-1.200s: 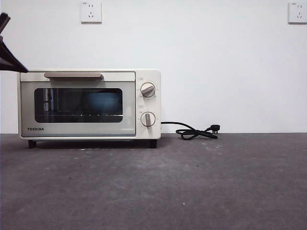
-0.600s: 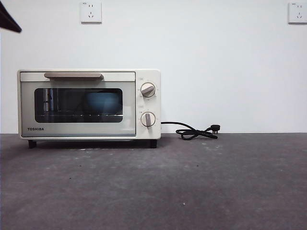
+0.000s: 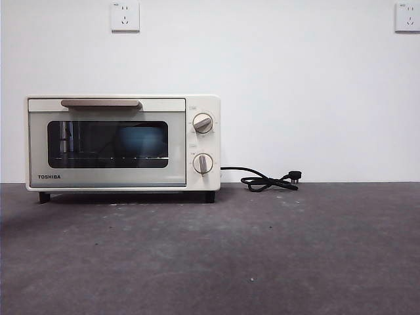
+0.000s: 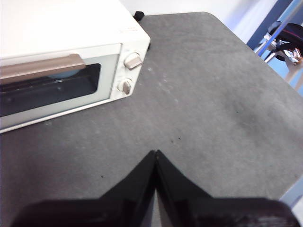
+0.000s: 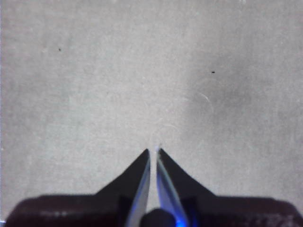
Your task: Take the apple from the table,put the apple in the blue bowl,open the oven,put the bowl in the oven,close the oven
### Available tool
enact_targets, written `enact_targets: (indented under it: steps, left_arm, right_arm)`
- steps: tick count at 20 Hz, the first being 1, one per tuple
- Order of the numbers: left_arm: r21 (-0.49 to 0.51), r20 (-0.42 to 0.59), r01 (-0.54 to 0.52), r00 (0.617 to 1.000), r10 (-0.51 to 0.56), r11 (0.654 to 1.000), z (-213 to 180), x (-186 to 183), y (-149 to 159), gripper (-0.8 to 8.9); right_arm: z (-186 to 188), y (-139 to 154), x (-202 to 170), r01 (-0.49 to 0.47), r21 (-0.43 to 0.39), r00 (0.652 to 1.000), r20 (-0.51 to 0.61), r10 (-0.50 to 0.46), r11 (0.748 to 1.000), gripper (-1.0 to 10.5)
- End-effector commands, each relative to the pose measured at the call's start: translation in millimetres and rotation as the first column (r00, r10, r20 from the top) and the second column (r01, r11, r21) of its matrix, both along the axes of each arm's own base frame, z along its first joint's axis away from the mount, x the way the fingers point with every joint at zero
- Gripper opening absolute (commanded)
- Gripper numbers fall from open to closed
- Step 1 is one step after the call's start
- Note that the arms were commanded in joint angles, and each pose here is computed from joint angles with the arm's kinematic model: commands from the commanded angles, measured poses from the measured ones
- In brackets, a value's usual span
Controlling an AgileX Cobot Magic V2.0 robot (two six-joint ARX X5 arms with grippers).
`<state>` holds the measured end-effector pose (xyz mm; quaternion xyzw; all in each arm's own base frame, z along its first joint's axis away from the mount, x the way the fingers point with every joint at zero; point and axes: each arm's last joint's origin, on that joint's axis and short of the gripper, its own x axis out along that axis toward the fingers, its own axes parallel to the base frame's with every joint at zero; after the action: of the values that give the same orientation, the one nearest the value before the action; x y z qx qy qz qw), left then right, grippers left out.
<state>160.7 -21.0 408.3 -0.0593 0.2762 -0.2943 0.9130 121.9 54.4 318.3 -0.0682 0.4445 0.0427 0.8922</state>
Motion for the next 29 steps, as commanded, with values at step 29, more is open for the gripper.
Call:
enact_targets:
  steps: [29]
  left_arm:
    - [0.143,0.570,-0.405,0.780,0.260,0.903,-189.1,-43.4,10.8,-0.04]
  right_arm:
    - [-2.8,4.0,7.7,0.012,0.004,1.000,0.001,-0.012,1.000,0.3]
